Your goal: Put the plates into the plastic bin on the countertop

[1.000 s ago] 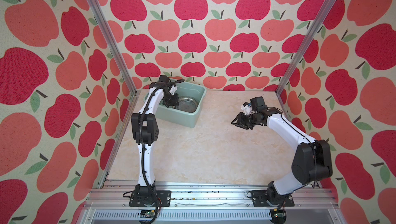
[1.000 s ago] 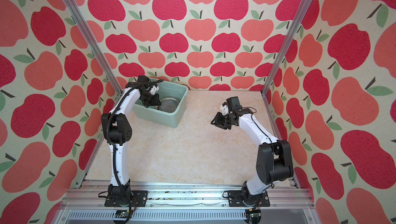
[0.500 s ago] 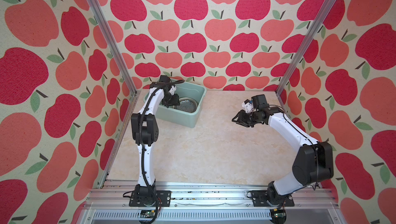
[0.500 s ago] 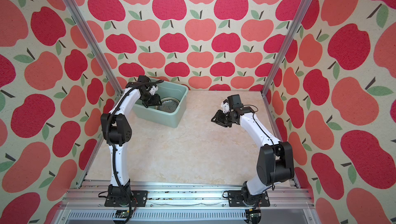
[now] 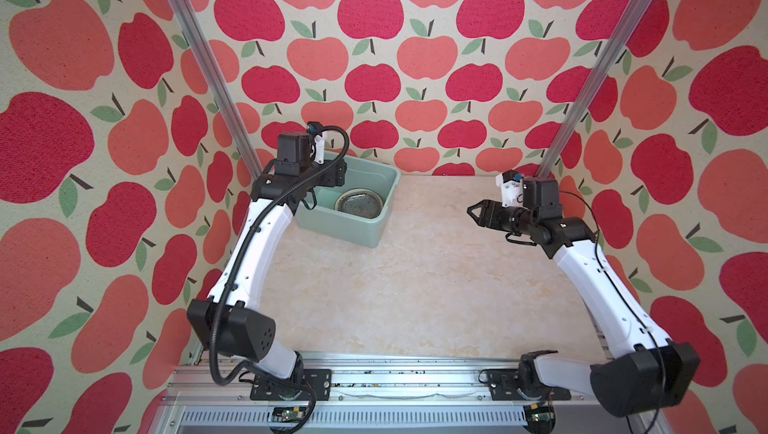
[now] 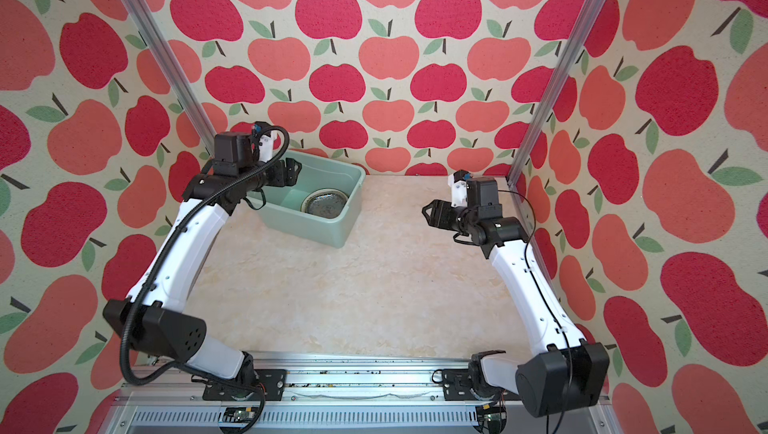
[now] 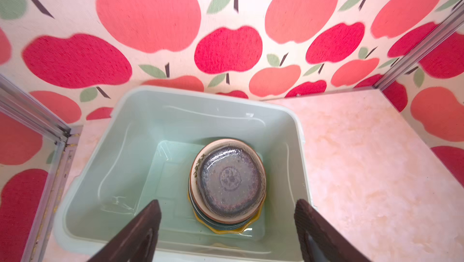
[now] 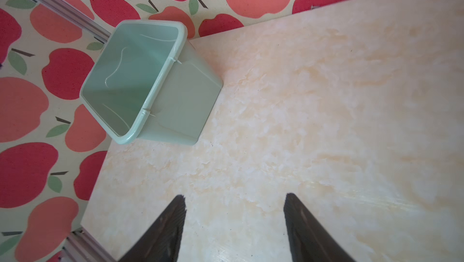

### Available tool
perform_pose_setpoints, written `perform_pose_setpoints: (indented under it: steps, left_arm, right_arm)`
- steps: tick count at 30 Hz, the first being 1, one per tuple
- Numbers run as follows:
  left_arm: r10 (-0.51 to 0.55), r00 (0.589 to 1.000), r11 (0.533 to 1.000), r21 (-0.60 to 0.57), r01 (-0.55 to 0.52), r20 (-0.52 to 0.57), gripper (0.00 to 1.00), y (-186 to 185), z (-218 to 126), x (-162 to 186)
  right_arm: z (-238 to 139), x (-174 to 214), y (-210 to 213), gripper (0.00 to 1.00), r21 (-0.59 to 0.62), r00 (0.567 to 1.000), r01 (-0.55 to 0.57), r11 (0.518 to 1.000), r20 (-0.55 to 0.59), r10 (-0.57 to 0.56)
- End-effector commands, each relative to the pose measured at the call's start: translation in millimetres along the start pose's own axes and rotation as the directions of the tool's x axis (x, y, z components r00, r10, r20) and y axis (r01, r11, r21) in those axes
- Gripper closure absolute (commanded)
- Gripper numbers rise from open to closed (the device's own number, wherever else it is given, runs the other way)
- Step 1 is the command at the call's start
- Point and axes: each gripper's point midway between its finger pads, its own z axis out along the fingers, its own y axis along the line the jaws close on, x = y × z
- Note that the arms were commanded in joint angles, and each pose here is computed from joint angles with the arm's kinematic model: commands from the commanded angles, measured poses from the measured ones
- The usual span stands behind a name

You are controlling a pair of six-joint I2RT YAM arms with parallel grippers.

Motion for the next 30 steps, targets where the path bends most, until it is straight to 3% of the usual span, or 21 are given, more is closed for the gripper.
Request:
perform_pose_setpoints:
  steps: [1, 4, 7, 10, 13, 17, 22, 25, 29, 30]
  left_arm:
    - [0.012, 0.971, 0.997, -0.071, 0.005, 0.241, 0.03, 8.8, -56.8, -25.0]
    - [0.015, 0.959, 0.982, -0.183, 0.038, 0.284, 0.01, 31.6, -107.1, 9.9]
    - [-0.010, 0.976, 0.942, -0.324, 0.082, 0.219, 0.01, 68.4, -126.3, 71.8]
    - [-0.065, 0.985, 0.901, -0.415, 0.127, 0.160, 0.01, 97.1, -125.9, 132.3]
    - [-0.155, 0.979, 0.864, -0.464, 0.198, 0.130, 0.01, 121.4, -108.3, 188.3]
    - [-0.248, 0.958, 0.789, -0.543, 0.287, 0.145, 0.01, 150.6, -83.4, 246.2]
    - [-0.275, 0.950, 0.750, -0.585, 0.308, 0.148, 0.01, 171.2, -50.5, 281.3]
    - [-0.241, 0.955, 0.786, -0.541, 0.298, 0.175, 0.01, 172.5, -29.6, 274.5]
    - [-0.215, 0.959, 0.822, -0.496, 0.280, 0.185, 0.01, 175.7, 3.9, 281.8]
    - [-0.185, 0.967, 0.838, -0.487, 0.248, 0.174, 0.01, 174.4, 10.8, 281.0]
  right_arm:
    - [-13.2, -4.7, -13.0, 0.31, 0.077, 0.971, 0.189, 0.979, 0.135, -0.198]
    - [-27.2, -0.4, -30.5, 0.29, 0.195, 0.914, 0.284, 0.939, 0.241, -0.326]
    - [-36.0, 8.7, -59.8, 0.22, 0.348, 0.860, 0.319, 0.882, 0.285, -0.423]
    - [-29.2, 30.2, -96.9, 0.22, 0.457, 0.842, 0.350, 0.817, 0.228, -0.488]
    - [-21.2, 48.4, -139.6, 0.22, 0.553, 0.861, 0.313, 0.772, 0.177, -0.476]
    - [2.4, 75.2, -175.9, 0.22, 0.572, 0.889, 0.298, 0.764, 0.125, -0.440]
    - [36.7, 102.5, -194.0, 0.22, 0.534, 0.909, 0.287, 0.796, 0.111, -0.402]
    - [51.8, 97.3, -193.0, 0.22, 0.500, 0.913, 0.294, 0.815, 0.104, -0.393]
    - [65.3, 78.0, -189.7, 0.21, 0.478, 0.879, 0.298, 0.826, 0.200, -0.433]
    - [69.2, 77.2, -191.2, 0.21, 0.470, 0.887, 0.284, 0.835, 0.201, -0.415]
